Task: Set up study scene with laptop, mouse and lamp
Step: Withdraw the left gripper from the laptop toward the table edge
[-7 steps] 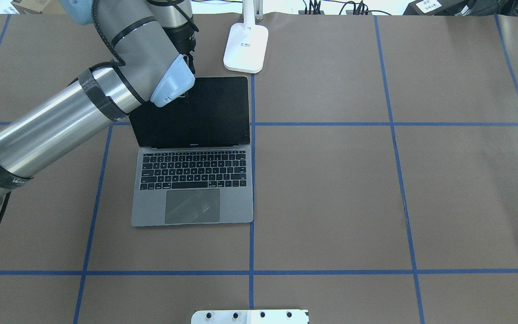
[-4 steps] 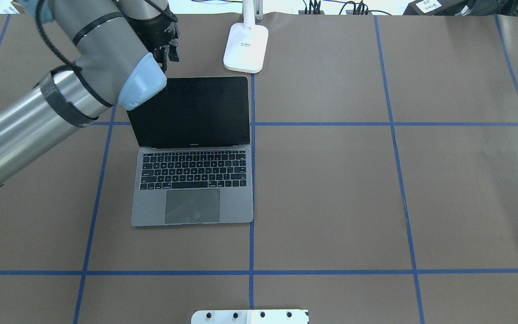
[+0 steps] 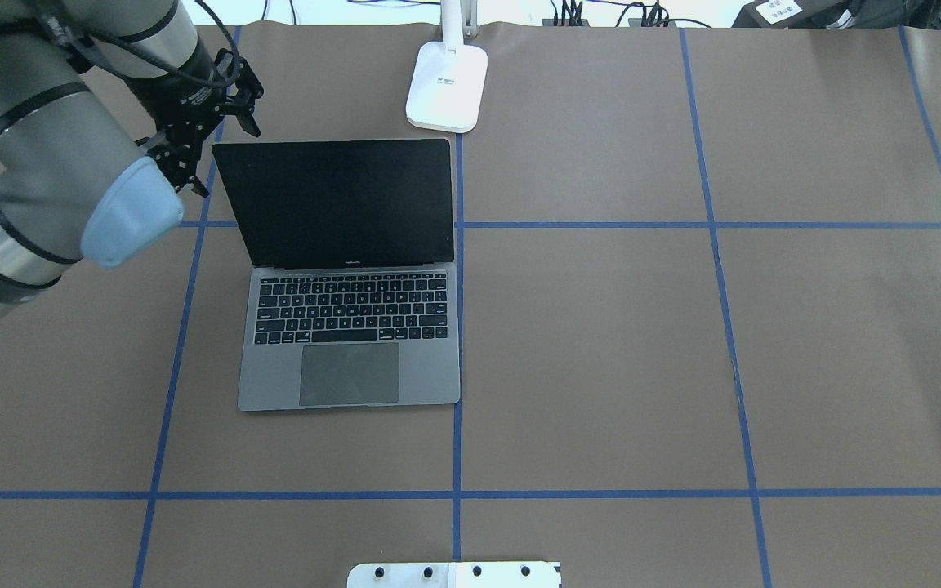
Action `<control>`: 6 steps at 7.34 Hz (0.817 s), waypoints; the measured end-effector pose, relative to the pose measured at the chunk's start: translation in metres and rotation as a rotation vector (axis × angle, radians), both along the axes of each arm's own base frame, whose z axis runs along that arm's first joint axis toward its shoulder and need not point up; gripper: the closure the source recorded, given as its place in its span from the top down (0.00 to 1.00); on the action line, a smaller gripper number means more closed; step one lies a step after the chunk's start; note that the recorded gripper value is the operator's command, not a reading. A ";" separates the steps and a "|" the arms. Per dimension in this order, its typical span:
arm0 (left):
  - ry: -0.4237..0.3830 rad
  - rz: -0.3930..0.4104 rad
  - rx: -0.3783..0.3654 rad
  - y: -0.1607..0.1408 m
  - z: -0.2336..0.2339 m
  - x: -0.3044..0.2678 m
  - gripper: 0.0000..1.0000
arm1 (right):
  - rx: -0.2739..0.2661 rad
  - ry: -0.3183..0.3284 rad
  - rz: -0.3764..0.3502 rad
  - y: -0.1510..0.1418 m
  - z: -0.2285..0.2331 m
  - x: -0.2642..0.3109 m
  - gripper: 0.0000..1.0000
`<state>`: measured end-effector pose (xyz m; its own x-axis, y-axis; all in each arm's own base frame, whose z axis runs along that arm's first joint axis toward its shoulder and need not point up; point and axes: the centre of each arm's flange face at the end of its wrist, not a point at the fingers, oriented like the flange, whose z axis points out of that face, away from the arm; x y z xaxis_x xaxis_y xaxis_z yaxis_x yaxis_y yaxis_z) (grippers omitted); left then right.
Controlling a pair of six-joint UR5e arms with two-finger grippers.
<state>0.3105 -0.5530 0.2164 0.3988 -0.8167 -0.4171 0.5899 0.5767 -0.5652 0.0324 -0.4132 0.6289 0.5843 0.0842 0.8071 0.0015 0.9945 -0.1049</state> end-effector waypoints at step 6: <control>-0.030 0.452 0.437 0.048 0.052 -0.041 1.00 | 0.151 -0.173 -0.299 0.142 0.119 -0.001 1.00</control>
<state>0.2694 -0.5054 0.2683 0.6814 -0.3207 -0.6579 0.2452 0.9470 -0.2077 0.0319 -0.2713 0.7482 0.4193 -0.1972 0.8862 0.2991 0.9516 0.0703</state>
